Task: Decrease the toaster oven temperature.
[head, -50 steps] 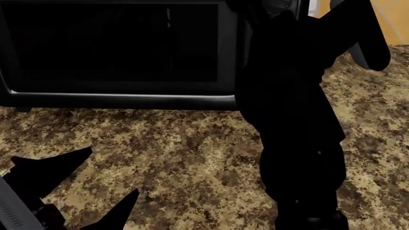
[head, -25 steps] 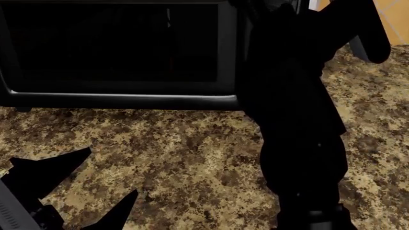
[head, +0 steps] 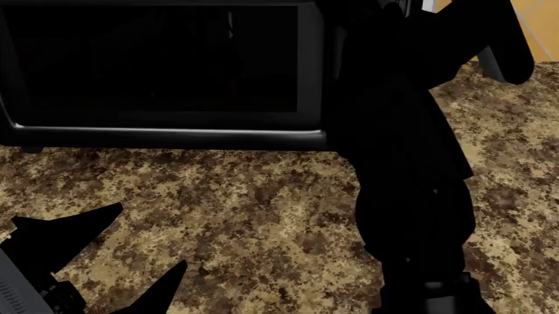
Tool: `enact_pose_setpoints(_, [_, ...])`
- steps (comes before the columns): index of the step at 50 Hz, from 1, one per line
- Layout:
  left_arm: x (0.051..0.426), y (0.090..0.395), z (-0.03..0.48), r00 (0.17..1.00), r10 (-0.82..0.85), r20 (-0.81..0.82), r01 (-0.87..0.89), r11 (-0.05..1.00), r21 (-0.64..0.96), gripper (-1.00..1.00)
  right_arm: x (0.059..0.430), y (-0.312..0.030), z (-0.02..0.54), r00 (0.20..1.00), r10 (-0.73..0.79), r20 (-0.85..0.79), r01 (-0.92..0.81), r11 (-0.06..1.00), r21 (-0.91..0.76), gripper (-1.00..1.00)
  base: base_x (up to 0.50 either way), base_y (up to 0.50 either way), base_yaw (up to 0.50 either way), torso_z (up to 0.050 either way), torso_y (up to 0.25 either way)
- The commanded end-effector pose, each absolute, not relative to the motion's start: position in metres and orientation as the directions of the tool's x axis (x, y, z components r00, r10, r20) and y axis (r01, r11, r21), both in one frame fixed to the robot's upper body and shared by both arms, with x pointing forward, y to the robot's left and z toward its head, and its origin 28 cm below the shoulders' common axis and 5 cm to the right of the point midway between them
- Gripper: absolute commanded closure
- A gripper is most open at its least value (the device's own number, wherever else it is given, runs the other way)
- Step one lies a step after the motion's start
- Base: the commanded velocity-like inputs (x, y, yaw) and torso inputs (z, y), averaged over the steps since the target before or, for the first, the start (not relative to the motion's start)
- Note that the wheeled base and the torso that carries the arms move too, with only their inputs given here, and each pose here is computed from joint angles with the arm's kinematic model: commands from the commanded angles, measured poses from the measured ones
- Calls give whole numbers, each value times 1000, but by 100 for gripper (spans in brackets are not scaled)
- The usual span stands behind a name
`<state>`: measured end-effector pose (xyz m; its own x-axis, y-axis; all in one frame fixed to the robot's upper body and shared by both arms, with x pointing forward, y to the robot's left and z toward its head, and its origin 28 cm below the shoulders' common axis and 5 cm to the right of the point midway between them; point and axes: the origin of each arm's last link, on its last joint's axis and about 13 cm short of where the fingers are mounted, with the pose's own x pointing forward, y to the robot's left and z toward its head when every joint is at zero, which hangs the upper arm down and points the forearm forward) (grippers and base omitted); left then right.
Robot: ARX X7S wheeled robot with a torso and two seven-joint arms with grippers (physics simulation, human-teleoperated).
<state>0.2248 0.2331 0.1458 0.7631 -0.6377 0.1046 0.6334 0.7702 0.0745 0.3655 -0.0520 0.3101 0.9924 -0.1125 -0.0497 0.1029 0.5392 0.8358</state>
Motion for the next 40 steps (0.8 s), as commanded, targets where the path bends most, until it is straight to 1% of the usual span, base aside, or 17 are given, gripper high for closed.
enact_pose_setpoints(1, [225,233,146,764,-637,104,632,771,76,-100,367,-47,301,996,-51,-79,94,563,821,100,0,0,4,0,0])
enact_pose_setpoints(3, [226,233,146,764,-636,104,632,771,76,-100,366,-47,301,997,-58,-57,81,614,785,100,7,1,4,0,0])
enact_pose_setpoints(4, [225,233,146,765,-635,104,631,772,75,-100,365,-47,302,998,-60,-36,67,669,740,100,11,0,4,0,0])
enact_pose_setpoints(7, [225,233,145,766,-635,102,631,772,75,-100,364,-45,300,999,-43,-29,51,739,671,100,0,0,4,0,0])
enact_pose_setpoints(9, [225,233,145,765,-636,103,631,772,76,-100,364,-44,299,999,-34,-30,45,768,639,100,0,0,2,0,0])
enact_pose_setpoints(14, [226,233,144,765,-636,101,632,772,74,-100,363,-43,297,1000,-12,-21,22,817,576,100,2,2,4,0,0])
enact_pose_setpoints(19, [226,233,144,766,-635,99,631,772,73,-100,364,-42,295,1000,8,-16,2,844,536,100,2,2,4,0,0])
enact_pose_setpoints(28, [225,234,142,766,-635,98,631,773,74,-100,369,-44,289,999,15,-52,5,927,374,100,9,2,7,0,0])
enact_pose_setpoints(33, [224,234,141,767,-634,96,630,773,73,-100,371,-48,286,997,14,-80,11,949,314,100,13,1,9,0,0])
enact_pose_setpoints(40, [222,234,141,766,-637,93,632,771,78,-100,373,-52,287,994,17,-108,1,987,159,100,14,1,9,0,0])
